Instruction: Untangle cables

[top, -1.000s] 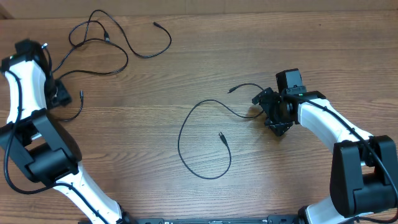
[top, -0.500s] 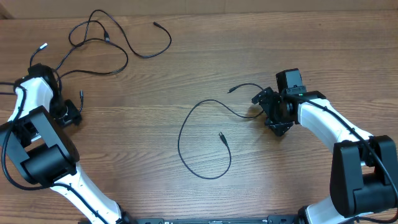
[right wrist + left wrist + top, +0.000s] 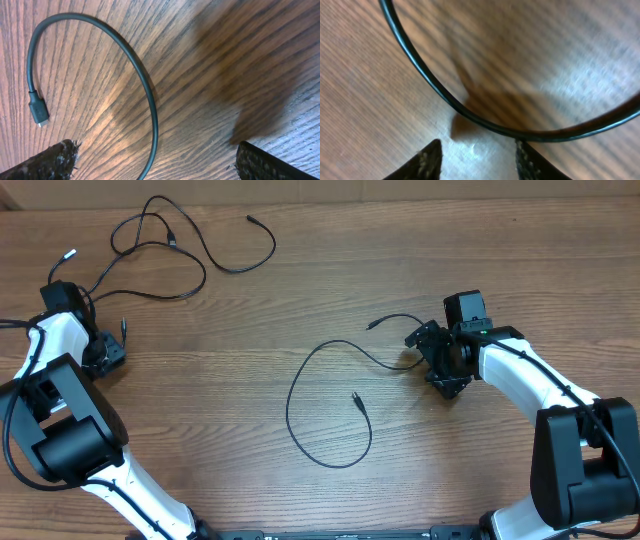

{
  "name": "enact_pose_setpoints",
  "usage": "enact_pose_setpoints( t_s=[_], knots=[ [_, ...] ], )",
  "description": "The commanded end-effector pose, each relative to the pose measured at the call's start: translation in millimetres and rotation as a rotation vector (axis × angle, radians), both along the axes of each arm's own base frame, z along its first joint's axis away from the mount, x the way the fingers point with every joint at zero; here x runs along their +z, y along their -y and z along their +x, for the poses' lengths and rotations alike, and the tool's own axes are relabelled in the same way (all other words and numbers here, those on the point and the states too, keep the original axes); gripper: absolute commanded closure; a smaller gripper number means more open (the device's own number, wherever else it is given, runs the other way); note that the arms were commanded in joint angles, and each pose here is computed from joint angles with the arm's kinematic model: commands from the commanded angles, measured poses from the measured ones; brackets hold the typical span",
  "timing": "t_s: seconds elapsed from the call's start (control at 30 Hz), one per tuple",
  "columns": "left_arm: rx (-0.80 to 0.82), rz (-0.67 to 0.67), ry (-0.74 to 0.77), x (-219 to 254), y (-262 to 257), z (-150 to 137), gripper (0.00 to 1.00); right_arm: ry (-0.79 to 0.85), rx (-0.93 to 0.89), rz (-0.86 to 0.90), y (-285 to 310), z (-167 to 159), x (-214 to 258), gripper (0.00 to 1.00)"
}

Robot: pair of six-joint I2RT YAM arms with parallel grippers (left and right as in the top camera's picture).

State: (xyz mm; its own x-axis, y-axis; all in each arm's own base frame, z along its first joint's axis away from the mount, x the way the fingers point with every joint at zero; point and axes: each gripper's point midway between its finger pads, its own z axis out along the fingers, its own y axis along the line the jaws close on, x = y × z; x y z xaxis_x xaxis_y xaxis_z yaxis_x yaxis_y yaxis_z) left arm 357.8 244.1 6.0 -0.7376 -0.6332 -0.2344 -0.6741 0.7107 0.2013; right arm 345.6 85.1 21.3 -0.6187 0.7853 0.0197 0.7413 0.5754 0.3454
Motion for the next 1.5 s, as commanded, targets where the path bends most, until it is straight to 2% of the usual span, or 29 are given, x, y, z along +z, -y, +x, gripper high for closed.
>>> enact_pose_setpoints(
  t_s=[0.0,0.07,0.13,0.3,0.37,0.7,0.83,0.97,1.07,1.13,1.2,1.27,1.33,1.4,1.47],
  knots=[
    [-0.001,-0.036,-0.011,-24,7,-2,0.66,0.0,0.002,-0.011,2,-1,-2,0.0],
    [-0.012,-0.018,0.018,-23,3,5,0.75,0.0,0.002,-0.011,2,-1,-2,0.0],
    [-0.036,0.001,0.042,-21,-1,13,0.78,0.0,0.002,-0.011,2,-1,-2,0.0],
    [-0.073,-0.009,0.092,-16,-1,27,0.81,0.0,0.002,-0.011,2,-1,-2,0.0],
    [-0.087,-0.042,0.137,-16,4,36,0.86,0.0,0.002,-0.011,2,-1,-2,0.0],
    [-0.127,-0.1,0.274,-7,13,65,0.82,0.0,0.002,-0.011,2,-1,-2,0.0],
    [-0.119,-0.088,0.315,33,9,75,0.89,-0.001,0.002,-0.011,2,-1,-2,0.0],
    [-0.066,-0.092,0.408,107,11,82,0.84,-0.001,0.002,-0.01,1,-1,-2,0.0],
    [-0.092,-0.178,0.516,165,33,87,0.74,-0.004,0.009,0.011,-2,-2,-1,0.0],
    [-0.176,-0.326,0.627,202,67,93,0.65,-0.006,0.015,0.03,-6,-2,-1,0.0],
    [-0.287,-0.501,0.741,235,108,97,0.33,-0.008,0.018,0.041,-7,-3,0,0.0],
    [-0.403,-0.669,0.816,261,151,99,0.17,-0.009,0.019,0.043,-8,-3,0,0.0],
    [-0.482,-0.787,0.818,271,189,96,0.04,-0.017,0.024,0.041,-7,-5,-1,0.0],
    [-0.515,-0.842,0.753,264,221,92,0.02,-0.007,0.089,0.05,-9,-6,0,0.0],
    [-0.57,-0.842,0.675,251,250,87,0.02,0.025,0.201,0.095,-14,-5,7,0.0]
  ],
)
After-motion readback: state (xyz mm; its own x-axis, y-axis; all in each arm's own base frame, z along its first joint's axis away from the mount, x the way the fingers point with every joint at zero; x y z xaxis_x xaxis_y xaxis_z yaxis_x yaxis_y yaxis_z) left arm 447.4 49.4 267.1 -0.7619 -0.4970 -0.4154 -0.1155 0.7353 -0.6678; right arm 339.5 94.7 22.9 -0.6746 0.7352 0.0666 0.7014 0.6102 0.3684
